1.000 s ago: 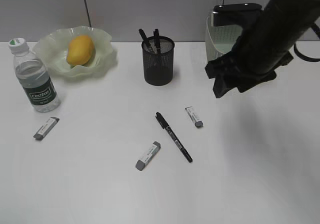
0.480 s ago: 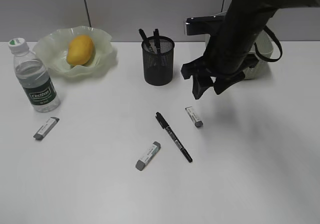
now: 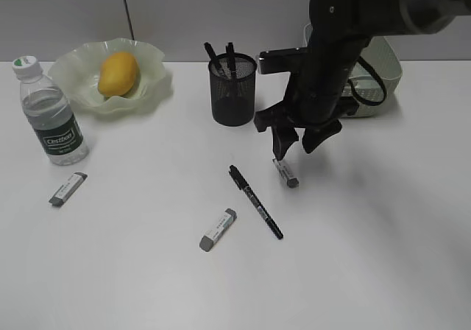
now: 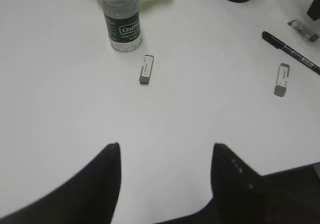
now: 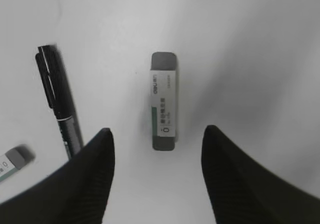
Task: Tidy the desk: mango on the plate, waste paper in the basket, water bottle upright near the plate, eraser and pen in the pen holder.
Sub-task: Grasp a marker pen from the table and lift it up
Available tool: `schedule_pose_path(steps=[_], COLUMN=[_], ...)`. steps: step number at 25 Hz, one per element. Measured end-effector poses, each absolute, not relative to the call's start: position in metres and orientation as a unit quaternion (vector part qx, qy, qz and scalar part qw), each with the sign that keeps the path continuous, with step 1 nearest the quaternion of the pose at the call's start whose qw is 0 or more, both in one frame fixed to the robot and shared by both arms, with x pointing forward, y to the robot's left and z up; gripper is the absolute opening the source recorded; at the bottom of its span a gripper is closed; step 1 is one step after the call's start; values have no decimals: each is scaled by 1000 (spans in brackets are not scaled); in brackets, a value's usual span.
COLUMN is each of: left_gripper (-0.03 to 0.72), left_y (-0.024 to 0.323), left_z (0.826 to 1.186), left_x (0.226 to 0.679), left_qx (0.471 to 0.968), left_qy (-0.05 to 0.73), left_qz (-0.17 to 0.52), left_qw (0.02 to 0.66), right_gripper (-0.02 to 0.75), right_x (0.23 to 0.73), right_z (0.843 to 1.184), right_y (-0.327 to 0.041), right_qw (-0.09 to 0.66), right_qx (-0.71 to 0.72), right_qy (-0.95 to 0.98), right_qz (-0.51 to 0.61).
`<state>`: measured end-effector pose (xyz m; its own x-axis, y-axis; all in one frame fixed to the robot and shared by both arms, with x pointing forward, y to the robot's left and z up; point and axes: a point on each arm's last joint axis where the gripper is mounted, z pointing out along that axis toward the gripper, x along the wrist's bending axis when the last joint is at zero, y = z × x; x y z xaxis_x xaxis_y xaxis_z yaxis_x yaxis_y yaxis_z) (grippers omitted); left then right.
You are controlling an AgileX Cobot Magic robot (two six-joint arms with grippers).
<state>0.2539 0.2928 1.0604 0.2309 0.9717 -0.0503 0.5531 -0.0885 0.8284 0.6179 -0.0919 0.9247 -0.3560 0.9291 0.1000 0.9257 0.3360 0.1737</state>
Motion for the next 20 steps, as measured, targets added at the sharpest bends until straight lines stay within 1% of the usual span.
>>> schedule_pose_path(steps=[9, 15, 18, 20], left_gripper=[435, 435, 435, 435], left_y=[293, 293, 293, 293], left_z=[1060, 1060, 1060, 1060], left_x=[254, 254, 254, 254], left_qx=[685, 685, 685, 685], left_qy=[556, 556, 556, 556], left_qz=[274, 274, 274, 274], left_qw=[382, 382, 382, 382], right_gripper=[447, 447, 427, 398], right_x=[594, 588, 591, 594], right_z=[924, 915, 903, 896], right_y=[-43, -26, -23, -20], right_qw=[20, 28, 23, 22], right_qx=[508, 487, 486, 486], right_qy=[852, 863, 866, 866], right_qz=[122, 130, 119, 114])
